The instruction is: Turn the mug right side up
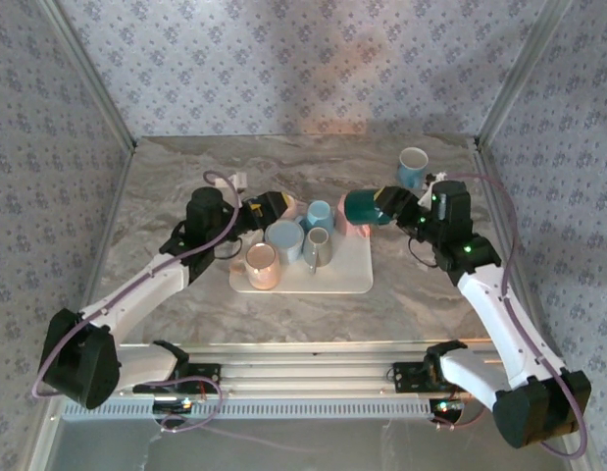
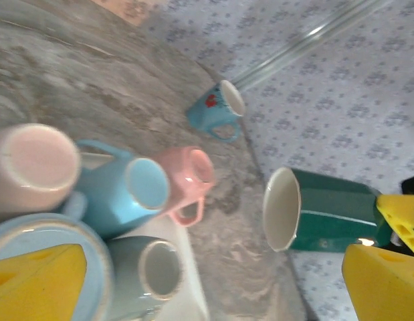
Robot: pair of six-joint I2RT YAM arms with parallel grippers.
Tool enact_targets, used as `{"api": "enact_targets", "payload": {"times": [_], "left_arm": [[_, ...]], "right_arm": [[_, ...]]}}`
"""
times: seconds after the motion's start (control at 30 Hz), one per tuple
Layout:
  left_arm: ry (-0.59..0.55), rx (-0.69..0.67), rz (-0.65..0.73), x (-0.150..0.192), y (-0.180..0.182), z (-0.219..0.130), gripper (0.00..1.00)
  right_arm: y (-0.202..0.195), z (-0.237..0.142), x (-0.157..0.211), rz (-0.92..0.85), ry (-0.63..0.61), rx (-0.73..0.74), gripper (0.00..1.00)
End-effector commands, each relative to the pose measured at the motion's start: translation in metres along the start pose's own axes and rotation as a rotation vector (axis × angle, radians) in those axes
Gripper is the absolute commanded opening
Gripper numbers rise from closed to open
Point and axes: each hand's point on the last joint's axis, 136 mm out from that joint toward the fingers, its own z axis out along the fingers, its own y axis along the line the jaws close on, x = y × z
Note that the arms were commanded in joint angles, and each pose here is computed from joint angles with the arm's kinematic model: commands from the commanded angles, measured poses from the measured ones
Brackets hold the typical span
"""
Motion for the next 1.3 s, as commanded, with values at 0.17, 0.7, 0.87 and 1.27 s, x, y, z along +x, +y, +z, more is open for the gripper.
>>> {"api": "enact_targets", "payload": {"times": [0.17, 0.7, 0.87, 1.27], "left_arm": [[0.062, 0.288, 0.071, -0.012, -0.088, 0.001, 0.94], [0.222, 0.424, 0.286, 0.006, -0.14, 0.027, 0.84], [0.244, 0.457, 0.356, 0.013, -0.15, 0.031, 0.73], [0.235, 0.505, 0.457, 0.01, -0.162, 0.034, 0.57]], "right_arm": [[0.074, -0.026, -0.033, 0.17, -0.06, -0.341, 0.62], [0.103, -0.025, -0.03, 0.246, 0.028, -0.519, 0.63], [0.105, -0.023, -0.028, 0.249, 0.046, -0.534, 0.63], [0.114, -0.019, -0.023, 0.266, 0.089, -0.596, 0.62]]}}
